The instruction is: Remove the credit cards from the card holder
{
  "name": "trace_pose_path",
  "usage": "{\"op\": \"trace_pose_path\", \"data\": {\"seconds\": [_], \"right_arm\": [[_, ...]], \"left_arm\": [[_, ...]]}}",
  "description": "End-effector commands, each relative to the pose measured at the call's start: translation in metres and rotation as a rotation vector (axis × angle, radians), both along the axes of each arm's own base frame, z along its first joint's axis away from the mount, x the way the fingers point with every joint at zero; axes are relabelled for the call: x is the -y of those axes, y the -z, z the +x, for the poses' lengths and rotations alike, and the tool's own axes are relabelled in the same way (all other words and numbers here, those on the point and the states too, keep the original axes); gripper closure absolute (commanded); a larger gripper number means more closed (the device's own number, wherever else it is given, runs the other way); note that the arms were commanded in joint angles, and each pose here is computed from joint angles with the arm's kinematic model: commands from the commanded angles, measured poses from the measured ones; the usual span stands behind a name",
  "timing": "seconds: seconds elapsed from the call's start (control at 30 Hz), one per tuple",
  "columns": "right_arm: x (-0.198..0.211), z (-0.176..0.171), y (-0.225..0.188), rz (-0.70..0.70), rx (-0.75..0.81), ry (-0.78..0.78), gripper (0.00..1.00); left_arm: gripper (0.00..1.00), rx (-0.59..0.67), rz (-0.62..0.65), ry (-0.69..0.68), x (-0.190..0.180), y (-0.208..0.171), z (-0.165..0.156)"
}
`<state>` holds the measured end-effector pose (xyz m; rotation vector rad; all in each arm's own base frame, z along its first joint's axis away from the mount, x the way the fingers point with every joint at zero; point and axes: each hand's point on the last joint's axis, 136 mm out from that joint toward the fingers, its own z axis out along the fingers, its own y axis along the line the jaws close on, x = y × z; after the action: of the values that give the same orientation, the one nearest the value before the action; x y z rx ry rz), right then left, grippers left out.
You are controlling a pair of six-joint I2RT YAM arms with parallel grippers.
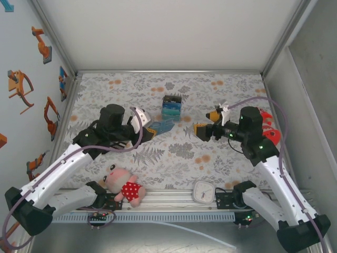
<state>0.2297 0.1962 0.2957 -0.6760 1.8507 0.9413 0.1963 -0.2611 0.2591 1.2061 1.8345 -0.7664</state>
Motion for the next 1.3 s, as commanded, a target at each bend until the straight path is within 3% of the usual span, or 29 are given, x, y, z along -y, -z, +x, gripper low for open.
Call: {"op": "trace_pose_path", "data": {"seconds": [0.0, 0.43, 0.67, 0.93, 1.03, 1.13, 1.2, 1.23, 1.27], "right_arm": [[-0.011, -0.011, -0.025, -0.005, 0.105, -0.111, 0.04], [-0.054, -0.028, -0.018, -0.101, 0.050, -0.355, 0.08], [-0.083, -0.038, -0.012, -0.141, 0.037, -0.500, 0.12], [-0.101, -0.047, 0.008, -0.176, -0.042, -0.609, 0.29], [-0.102, -0.049, 0.015, -0.173, -0.071, -0.627, 0.42], [-0.103, -0.052, 0.019, -0.166, -0.097, -0.642, 0.69], [-0.103, -0.053, 0.019, -0.159, -0.101, -0.649, 0.92], [-0.103, -0.054, 0.017, -0.150, -0.098, -0.653, 1.00], [-0.104, -0.055, 0.016, -0.139, -0.094, -0.654, 1.00]], "left_arm": [[1.00, -0.107, -0.079, 0.129, 0.008, -0.015, -0.017], [1.00, -0.189, -0.116, 0.401, 0.027, -0.021, -0.044], [0.98, -0.189, -0.123, 0.408, 0.031, -0.024, -0.040], [0.96, -0.175, -0.156, 0.386, 0.034, -0.031, -0.034], [0.95, -0.168, -0.163, 0.371, 0.035, -0.032, -0.030], [0.93, -0.169, -0.167, 0.353, 0.036, -0.033, -0.026], [0.84, -0.179, -0.172, 0.344, 0.038, -0.032, -0.024], [0.80, -0.181, -0.175, 0.338, 0.038, -0.032, -0.022], [0.77, -0.181, -0.180, 0.331, 0.038, -0.032, -0.021]]}}
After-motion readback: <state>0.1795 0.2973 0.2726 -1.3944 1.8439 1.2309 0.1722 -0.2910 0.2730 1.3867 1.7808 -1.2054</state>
